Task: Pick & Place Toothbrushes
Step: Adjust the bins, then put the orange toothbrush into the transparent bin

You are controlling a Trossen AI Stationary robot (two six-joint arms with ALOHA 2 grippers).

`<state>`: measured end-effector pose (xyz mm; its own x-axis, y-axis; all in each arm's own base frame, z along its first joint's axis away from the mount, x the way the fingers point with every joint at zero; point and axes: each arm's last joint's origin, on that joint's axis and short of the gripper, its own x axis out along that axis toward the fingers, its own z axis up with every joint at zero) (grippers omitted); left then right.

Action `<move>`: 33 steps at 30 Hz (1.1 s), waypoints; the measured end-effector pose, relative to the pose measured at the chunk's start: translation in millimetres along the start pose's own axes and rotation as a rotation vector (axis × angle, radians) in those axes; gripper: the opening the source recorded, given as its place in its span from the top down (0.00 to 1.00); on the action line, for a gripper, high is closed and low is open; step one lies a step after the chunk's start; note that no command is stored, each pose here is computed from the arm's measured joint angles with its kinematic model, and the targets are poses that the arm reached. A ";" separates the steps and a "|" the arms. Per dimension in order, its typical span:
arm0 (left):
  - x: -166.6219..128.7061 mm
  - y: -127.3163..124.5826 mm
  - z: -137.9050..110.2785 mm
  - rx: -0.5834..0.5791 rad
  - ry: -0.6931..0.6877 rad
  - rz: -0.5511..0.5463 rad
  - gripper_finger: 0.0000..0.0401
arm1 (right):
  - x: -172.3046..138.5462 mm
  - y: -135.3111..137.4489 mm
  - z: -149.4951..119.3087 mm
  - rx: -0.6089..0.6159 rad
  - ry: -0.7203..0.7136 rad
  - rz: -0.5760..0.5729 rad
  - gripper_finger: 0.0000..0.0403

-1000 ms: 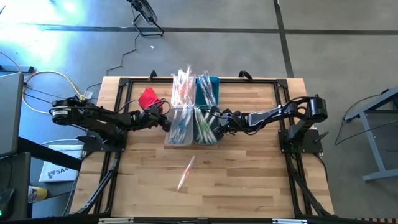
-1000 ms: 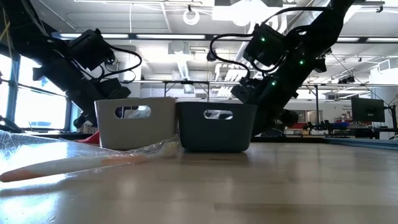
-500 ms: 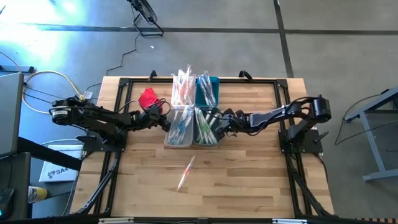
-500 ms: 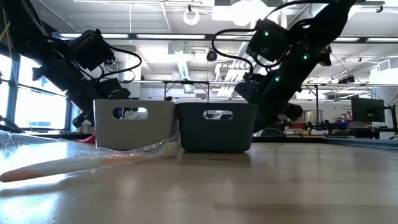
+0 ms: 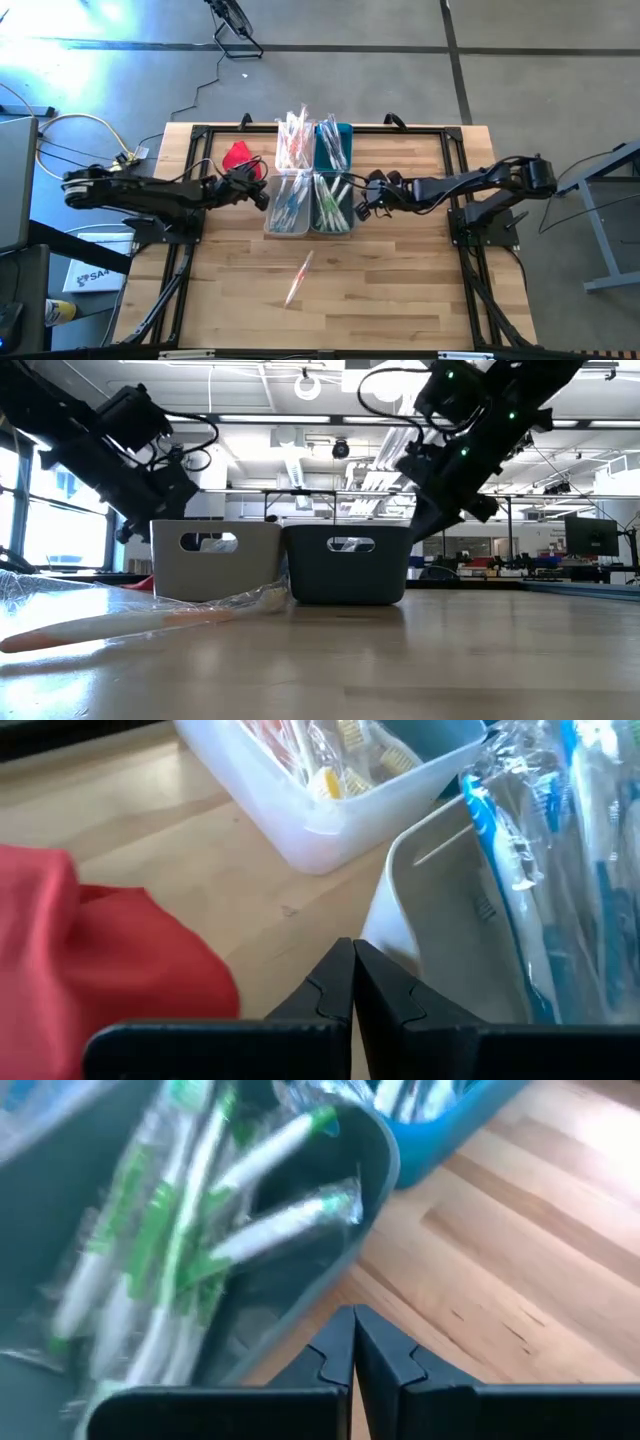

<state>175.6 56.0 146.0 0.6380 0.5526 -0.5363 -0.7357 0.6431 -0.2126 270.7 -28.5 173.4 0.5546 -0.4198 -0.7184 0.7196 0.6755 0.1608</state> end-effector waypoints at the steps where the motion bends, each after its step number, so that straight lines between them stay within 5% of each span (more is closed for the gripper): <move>1: -3.2 1.0 0.9 0.005 0.001 0.000 0.99 | -2.5 0.4 0.5 -0.001 -0.003 0.005 0.99; 7: -20.9 4.5 7.1 0.030 -0.013 -0.046 0.99 | -19.5 -0.5 0.6 -0.045 0.005 0.018 0.99; 18: -53.6 -25.6 2.8 0.152 -0.005 -0.465 0.99 | -52.3 5.4 0.3 -0.121 -0.029 0.111 0.99; 33: -94.7 -64.2 -19.4 0.179 -0.067 -0.697 0.99 | -66.8 16.8 -3.2 -0.337 -0.076 0.209 0.99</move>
<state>158.0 -47.9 194.6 0.9621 0.0093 -0.2725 -0.1072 0.9318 -0.3467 244.3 12.9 221.9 0.7129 -0.2874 -0.6396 0.4175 0.9068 0.0578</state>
